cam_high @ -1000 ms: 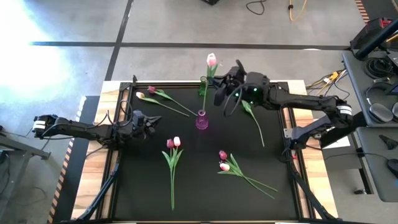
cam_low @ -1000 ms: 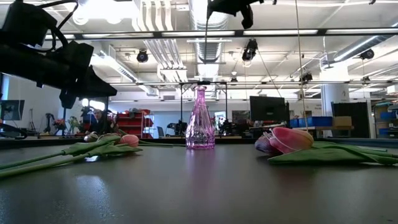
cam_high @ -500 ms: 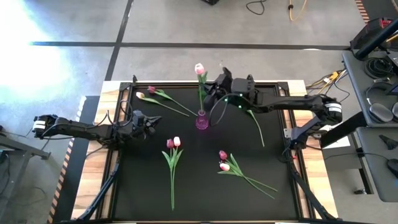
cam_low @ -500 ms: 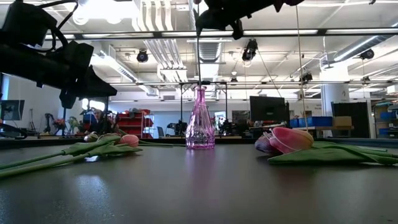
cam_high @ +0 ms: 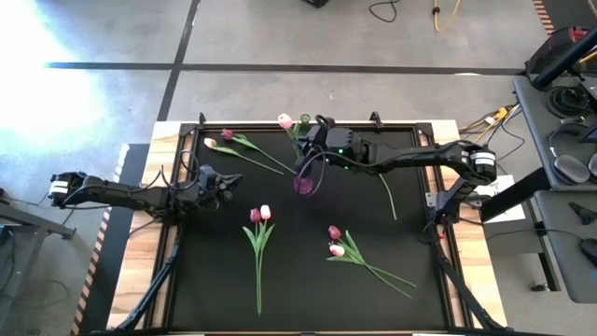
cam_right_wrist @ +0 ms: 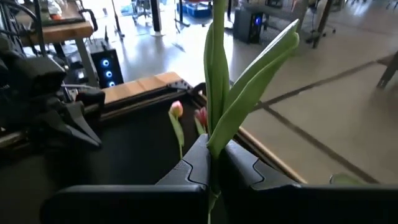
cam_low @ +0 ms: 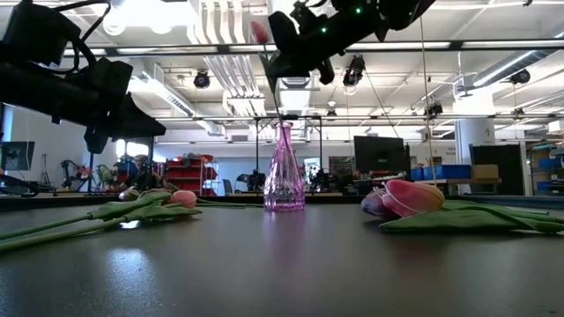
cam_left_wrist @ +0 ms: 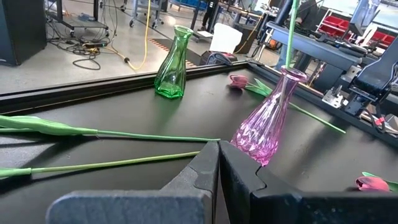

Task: Sort flowers into vase by color
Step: Put the top right pink tulip into the purple vase, then put the top left red tulip into the green vase

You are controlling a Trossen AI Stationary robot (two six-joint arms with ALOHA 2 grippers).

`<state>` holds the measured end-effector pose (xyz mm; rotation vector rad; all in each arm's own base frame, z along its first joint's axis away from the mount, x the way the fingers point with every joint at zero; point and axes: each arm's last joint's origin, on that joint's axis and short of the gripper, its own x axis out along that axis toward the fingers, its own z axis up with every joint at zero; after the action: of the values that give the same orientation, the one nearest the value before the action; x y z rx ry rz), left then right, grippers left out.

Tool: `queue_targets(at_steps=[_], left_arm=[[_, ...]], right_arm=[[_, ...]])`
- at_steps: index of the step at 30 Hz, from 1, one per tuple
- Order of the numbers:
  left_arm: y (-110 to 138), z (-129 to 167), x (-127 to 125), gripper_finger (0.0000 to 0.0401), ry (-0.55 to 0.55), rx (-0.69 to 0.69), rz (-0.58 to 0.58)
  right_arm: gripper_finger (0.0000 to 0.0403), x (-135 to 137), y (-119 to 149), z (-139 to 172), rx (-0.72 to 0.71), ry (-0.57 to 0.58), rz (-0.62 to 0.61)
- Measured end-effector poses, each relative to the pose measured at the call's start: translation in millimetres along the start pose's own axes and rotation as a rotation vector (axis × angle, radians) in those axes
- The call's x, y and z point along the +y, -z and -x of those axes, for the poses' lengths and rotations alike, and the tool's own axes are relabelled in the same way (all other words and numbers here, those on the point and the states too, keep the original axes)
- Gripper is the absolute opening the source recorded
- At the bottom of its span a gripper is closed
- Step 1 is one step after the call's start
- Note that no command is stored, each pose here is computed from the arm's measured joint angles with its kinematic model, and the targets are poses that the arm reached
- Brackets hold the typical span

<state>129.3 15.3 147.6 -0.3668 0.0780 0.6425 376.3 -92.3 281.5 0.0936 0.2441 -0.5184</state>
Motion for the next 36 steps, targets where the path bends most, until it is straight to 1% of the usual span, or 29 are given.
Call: queue_targets(at_steps=[6,13,16,20,24,27,31,34,36], left_arm=[[0.6,-0.2,0.2,0.0,-0.002,0.003,-0.003],[1.2,-0.5,0.2,0.0,-0.004,0.007,-0.007],[1.4,-0.6,0.2,0.0,-0.004,0.009,-0.011],[1.6,-0.7,0.2,0.0,-0.005,0.01,-0.012],[1.7,-0.8,0.2,0.0,-0.005,0.011,-0.013],[1.8,-0.8,0.2,0.0,-0.005,0.012,-0.013],[1.8,-0.8,0.2,0.0,-0.005,0.012,-0.012],[1.5,-0.7,0.2,0.0,-0.005,0.009,0.007],[0.4,-0.7,0.0,0.0,-0.012,-0.003,0.05]], right_arm=[[0.0013,-0.8,4.7,2.9,0.072,0.009,-0.039],[0.0016,3.6,-4.3,15.3,0.127,0.0,-0.035],[0.0033,7.3,-9.6,19.6,0.162,-0.006,-0.02],[0.0074,9.5,-21.5,24.7,0.219,-0.014,-0.009],[0.0116,11.0,-32.4,28.1,0.253,-0.056,-0.034],[0.0139,12.3,-40.9,30.8,0.26,-0.082,-0.034],[0.0155,13.2,-51.5,35.5,0.277,-0.107,-0.025],[0.0156,11.9,-58.4,42.6,0.302,-0.117,-0.005],[0.0152,10.1,-65.7,51.0,0.302,-0.125,0.004]])
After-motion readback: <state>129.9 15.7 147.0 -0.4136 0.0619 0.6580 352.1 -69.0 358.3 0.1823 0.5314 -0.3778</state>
